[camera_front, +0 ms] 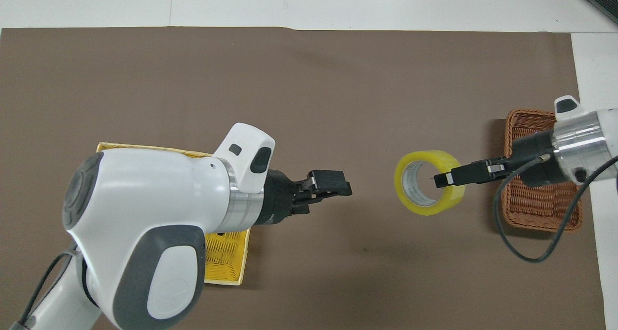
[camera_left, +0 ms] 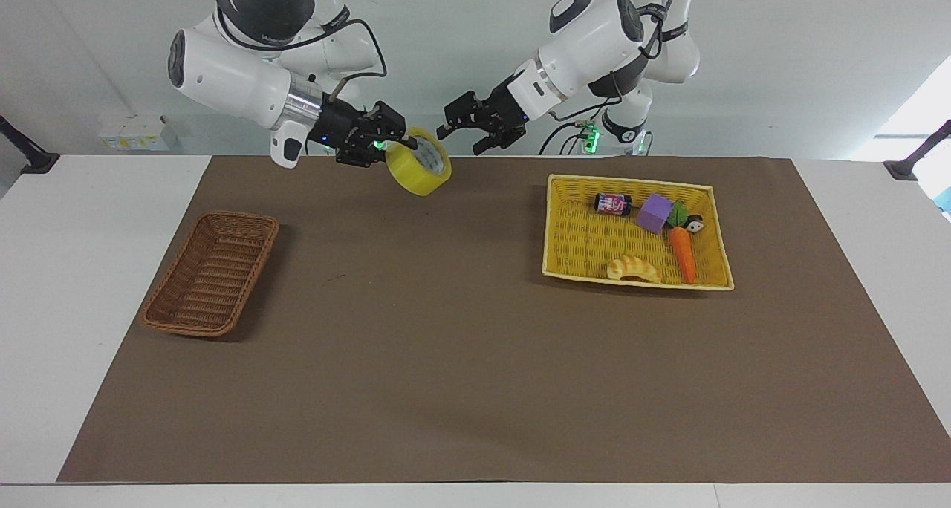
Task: Move tape to another basket
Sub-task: 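Carry the tape over the wicker basket while the left gripper withdraws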
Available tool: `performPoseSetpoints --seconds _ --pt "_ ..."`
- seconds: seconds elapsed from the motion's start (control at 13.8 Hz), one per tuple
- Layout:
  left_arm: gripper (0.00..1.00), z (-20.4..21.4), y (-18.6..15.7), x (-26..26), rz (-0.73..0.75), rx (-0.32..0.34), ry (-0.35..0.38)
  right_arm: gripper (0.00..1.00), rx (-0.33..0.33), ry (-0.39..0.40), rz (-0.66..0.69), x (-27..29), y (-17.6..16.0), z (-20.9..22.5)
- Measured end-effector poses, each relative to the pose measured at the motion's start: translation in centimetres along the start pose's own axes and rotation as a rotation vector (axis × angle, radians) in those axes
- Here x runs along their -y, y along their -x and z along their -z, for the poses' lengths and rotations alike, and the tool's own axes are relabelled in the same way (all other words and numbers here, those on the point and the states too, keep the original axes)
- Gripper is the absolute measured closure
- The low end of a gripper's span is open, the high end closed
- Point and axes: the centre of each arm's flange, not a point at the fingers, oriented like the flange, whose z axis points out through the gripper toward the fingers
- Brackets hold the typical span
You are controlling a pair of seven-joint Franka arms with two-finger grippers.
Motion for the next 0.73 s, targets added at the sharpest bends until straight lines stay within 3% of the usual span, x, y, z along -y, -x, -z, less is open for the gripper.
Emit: performPoseSetpoints --seconds 0.36,0.58,0.73 --pt "0.00 6.0 -7.8 6.8 0.040 -0.165 -0.162 0.46 -0.001 0.292 0.124 -6.2 0.3 3.3" --pt "0.00 10.4 -12.1 11.8 -0.004 -0.236 -0.208 0.46 0.028 0.363 0.184 -9.2 0.4 4.1" --pt "0.00 12.8 -14.0 14.9 -0.104 -0.259 -0.302 0.46 0.041 0.437 0.235 -13.1 0.1 4.8"
